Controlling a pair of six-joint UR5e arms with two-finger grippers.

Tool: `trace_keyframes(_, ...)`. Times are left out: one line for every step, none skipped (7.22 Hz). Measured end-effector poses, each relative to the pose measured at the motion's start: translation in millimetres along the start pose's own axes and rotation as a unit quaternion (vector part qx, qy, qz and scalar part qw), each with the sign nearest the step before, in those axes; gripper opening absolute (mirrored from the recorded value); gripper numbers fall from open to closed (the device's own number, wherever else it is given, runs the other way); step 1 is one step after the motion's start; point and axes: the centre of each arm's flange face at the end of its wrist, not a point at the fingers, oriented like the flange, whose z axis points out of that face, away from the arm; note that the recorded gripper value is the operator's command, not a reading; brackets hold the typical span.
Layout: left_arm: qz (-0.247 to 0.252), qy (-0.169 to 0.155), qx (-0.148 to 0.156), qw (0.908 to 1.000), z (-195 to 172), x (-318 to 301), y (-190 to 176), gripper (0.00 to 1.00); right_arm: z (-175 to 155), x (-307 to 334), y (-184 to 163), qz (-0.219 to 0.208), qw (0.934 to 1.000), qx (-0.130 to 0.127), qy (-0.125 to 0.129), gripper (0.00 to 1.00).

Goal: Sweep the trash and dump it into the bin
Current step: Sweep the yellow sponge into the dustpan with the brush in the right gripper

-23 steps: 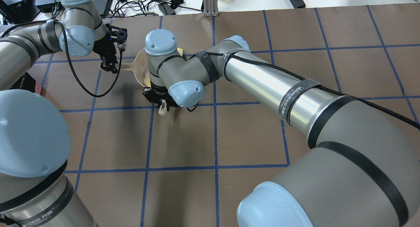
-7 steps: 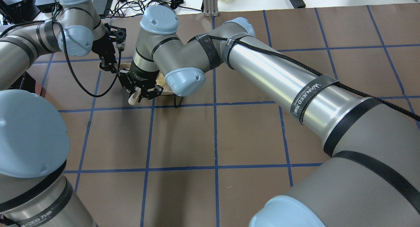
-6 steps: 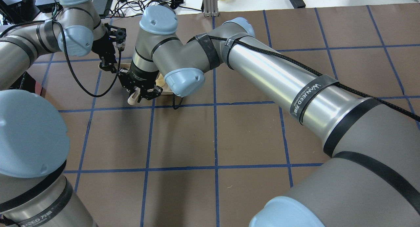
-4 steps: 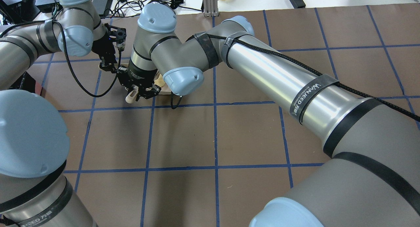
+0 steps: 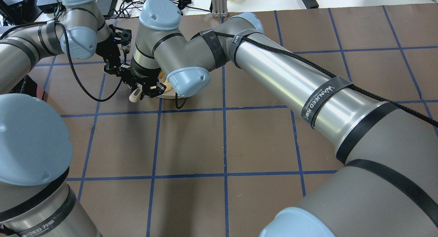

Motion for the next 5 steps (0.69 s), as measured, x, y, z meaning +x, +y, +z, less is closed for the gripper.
trace_keyframes(0.0, 0.0, 0.0, 1.0, 0.0, 0.0, 0.2, 0.0, 7.6, -2.1, 8.9, -0.017, 0.9997, 0.012, 0.015, 0.0)
trace_keyframes(-0.001, 0.0, 0.0, 1.0, 0.3, 0.0, 1.1, 0.0, 10.2, -7.8, 6.7, 0.027, 0.9993, 0.019, -0.017, 0.0)
trace_keyframes(-0.001, 0.001, 0.0, 1.0, 0.5, 0.1, 1.6, 0.0, 11.7, -7.2, -0.4, 0.023, 0.9989, 0.03, -0.028, 0.0)
trace_keyframes(-0.001, 0.001, 0.0, 1.0, 0.7, 0.2, 1.8, 0.0, 14.9, -1.0, -5.6, -0.022, 0.999, 0.039, -0.005, 0.0)
trace_keyframes(-0.001, 0.001, 0.0, 1.0, 0.8, 0.2, 2.0, 0.0, 16.0, 2.9, -7.5, -0.039, 0.9984, 0.04, 0.011, 0.0)
